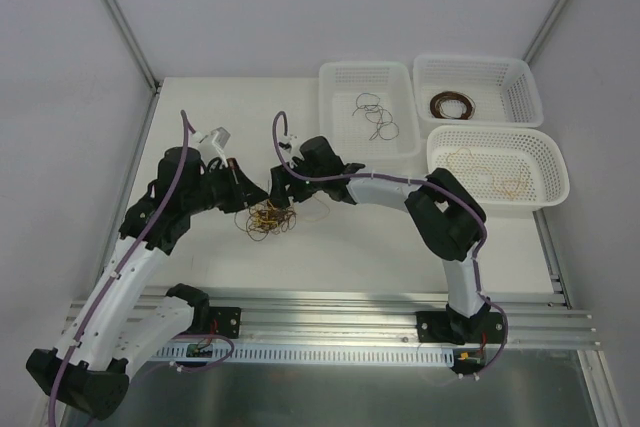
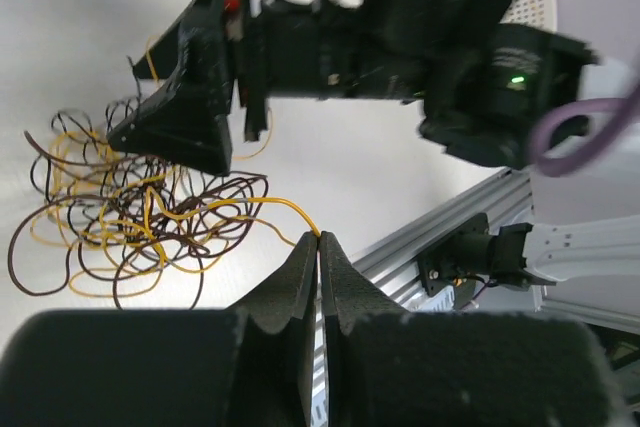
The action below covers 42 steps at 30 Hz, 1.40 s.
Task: Untangle the cables
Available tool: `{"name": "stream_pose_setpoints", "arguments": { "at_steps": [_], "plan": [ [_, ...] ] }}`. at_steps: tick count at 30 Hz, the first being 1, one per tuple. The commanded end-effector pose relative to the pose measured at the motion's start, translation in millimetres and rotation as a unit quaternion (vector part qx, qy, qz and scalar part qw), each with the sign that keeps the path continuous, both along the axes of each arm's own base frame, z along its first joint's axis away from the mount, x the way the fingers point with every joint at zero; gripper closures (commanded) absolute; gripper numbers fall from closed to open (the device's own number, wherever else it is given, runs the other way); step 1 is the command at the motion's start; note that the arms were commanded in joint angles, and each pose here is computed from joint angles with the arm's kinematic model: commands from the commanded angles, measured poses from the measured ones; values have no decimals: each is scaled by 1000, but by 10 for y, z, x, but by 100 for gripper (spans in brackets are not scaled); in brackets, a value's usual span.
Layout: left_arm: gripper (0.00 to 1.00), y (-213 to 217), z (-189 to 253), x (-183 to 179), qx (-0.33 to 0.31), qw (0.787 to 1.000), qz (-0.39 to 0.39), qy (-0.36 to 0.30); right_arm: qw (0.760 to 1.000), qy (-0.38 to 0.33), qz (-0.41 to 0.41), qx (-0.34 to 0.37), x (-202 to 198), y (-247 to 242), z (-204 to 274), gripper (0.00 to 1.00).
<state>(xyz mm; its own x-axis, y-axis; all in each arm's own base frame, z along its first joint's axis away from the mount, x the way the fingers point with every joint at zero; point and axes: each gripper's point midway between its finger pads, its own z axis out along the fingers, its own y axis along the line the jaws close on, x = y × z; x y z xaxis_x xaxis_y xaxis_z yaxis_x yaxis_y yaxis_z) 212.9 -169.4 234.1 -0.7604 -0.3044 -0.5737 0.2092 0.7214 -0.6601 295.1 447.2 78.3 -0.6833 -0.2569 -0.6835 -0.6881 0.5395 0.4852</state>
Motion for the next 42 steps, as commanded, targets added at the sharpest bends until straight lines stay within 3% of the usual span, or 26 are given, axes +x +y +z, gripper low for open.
{"name": "stream_pose_setpoints", "arguments": {
  "at_steps": [1, 4, 7, 8, 13, 16, 21, 25, 31, 37, 40, 42],
  "plan": [
    [100, -23, 361, -51, -1, 998, -28, -57, 1000, 14, 17, 13, -131, 49, -26, 24],
    [100, 7, 428, -1, 12, 997, -23, -66, 1000, 17, 16, -7, -202, -79, -146, 28],
    [100, 57, 548, 40, 27, 996, -15, -82, 999, 13, -7, -43, -185, -265, -265, 39],
    [100, 80, 592, 56, 32, 995, -10, -89, 998, 19, -15, -59, -212, -353, -362, 49],
    [100, 232, 883, 142, 64, 989, 21, -132, 996, 27, -51, -74, -204, -620, -447, 73],
    [100, 341, 1027, 169, 84, 983, 44, -155, 992, 26, -81, -93, -167, -831, -464, 99],
    [100, 675, 1248, 197, 137, 967, 113, -182, 983, 32, -142, -111, -58, -1264, -442, 99],
    [100, 1078, 1393, 224, 208, 941, 190, -188, 969, 42, -198, -141, -40, -1746, -467, 100],
    [100, 1811, 1574, 224, 337, 866, 329, -167, 950, 51, -260, -166, -82, -2288, -375, 100],
    [100, 2289, 1757, 167, 378, 811, 421, -148, 932, 54, -303, -193, -197, -2689, -303, 99],
    [100, 2452, 1791, 154, 369, 801, 452, -135, 924, 61, -322, -197, -265, -2833, -296, 99],
    [100, 2382, 1756, 223, 352, 814, 443, -133, 924, 60, -322, -195, -296, -2863, -275, 99]
  ]
}}
